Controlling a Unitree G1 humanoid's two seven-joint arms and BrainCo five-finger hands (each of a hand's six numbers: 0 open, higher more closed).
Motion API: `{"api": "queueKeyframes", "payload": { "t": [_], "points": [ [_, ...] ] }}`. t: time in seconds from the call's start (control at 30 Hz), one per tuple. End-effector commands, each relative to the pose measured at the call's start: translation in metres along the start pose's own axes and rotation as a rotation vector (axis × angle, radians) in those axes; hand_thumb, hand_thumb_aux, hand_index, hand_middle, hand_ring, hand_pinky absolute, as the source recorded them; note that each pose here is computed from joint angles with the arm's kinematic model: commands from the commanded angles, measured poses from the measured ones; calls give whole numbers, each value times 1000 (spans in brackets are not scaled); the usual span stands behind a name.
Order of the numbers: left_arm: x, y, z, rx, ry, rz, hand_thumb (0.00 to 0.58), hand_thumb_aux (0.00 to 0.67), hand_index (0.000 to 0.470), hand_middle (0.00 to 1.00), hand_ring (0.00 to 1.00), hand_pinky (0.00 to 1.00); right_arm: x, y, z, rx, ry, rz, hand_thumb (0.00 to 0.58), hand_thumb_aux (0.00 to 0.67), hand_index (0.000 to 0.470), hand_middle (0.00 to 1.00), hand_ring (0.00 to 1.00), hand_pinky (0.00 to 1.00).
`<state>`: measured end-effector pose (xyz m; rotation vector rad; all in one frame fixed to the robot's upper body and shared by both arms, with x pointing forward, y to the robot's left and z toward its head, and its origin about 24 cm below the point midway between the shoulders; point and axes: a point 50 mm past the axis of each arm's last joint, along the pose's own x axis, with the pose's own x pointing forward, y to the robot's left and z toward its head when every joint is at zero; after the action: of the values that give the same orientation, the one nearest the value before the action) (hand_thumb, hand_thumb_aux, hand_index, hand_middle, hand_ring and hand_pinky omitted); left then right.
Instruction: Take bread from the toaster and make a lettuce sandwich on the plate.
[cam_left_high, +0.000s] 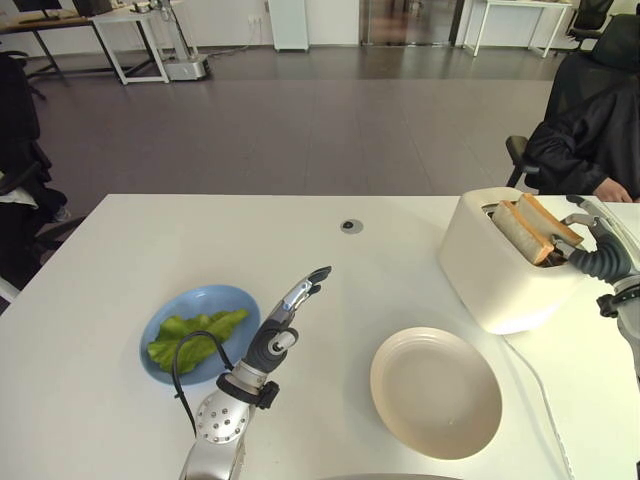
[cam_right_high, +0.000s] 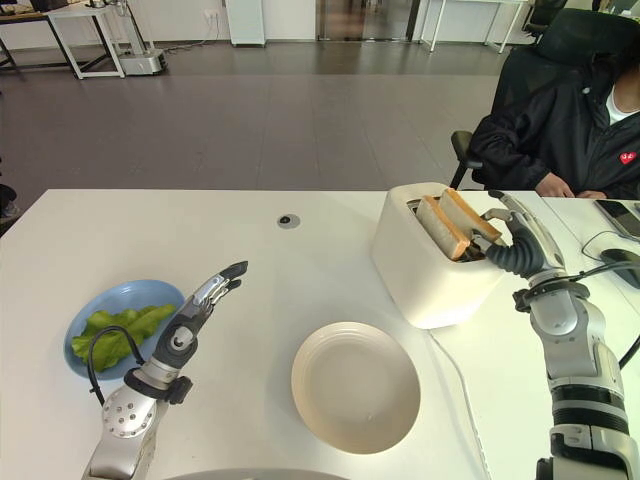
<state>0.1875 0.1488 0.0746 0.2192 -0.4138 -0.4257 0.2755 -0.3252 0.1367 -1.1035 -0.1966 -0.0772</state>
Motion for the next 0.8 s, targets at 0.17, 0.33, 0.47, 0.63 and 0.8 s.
{"api": "queueKeyframes", "payload": {
  "t": [0.17,0.33,0.47,0.63,0.8],
  "points": [
    [-1,0,0,29,7,-8,0,0,0,0,0,0,0,-26,13,296,-21,-161,580,670,470,0,0,0],
    [0,-3,1,41,-2,-18,0,0,0,0,0,0,-7,-73,30,555,-119,-236,580,670,470,0,0,0],
    [-1,-2,1,49,-2,-19,0,0,0,0,0,0,-20,-94,52,757,-255,-111,580,670,470,0,0,0],
    [-2,1,3,105,-8,-27,0,0,0,0,0,0,-39,-72,79,851,-366,263,580,670,470,0,0,0],
    [-3,2,4,153,-11,-46,0,0,0,0,0,0,-64,-14,87,663,-364,619,580,670,470,0,0,0]
  ]
}}
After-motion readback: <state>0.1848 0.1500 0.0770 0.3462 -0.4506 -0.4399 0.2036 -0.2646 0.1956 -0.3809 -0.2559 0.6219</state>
